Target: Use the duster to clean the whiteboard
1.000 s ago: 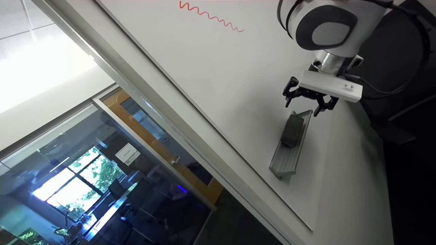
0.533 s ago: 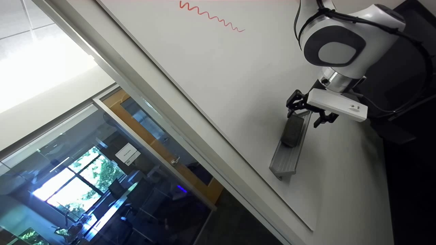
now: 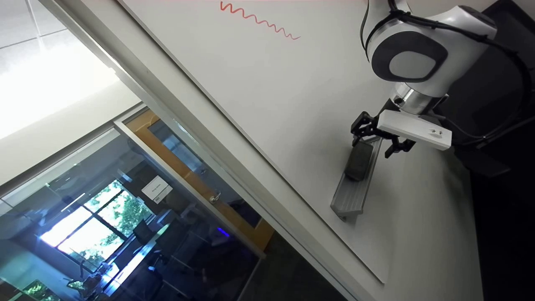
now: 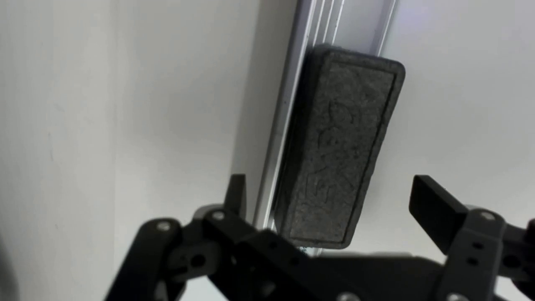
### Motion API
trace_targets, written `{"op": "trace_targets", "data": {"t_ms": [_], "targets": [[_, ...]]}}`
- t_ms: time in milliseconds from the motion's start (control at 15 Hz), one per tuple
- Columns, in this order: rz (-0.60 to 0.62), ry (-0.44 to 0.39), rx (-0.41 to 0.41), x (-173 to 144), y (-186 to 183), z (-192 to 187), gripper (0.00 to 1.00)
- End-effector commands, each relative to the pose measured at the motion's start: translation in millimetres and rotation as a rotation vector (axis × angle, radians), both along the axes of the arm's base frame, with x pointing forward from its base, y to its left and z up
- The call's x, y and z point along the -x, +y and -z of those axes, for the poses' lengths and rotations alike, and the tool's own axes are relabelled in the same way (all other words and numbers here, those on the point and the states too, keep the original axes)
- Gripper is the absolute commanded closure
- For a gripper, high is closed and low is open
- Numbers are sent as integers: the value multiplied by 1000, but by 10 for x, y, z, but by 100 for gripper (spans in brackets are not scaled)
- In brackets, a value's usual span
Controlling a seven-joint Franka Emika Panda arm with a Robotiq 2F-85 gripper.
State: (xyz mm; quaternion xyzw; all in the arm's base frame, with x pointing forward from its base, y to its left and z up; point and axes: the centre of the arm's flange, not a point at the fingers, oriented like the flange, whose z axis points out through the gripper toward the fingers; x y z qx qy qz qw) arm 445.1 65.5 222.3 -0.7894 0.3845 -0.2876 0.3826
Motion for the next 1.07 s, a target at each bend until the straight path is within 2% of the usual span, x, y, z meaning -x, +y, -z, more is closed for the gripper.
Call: {"op": "trace_targets", "data": {"t_ms": [0,267,467,533,600,667,1000], "targets": [[6,-5,30,53,-26,-252,0],[3,15,53,65,-4,-370,1],[2,17,55,19,35,-386,11],[2,17,54,-6,51,-367,9],[4,17,54,-23,57,-349,13],[5,21,54,-42,62,-328,11],[12,28,48,-116,102,-238,16]]}}
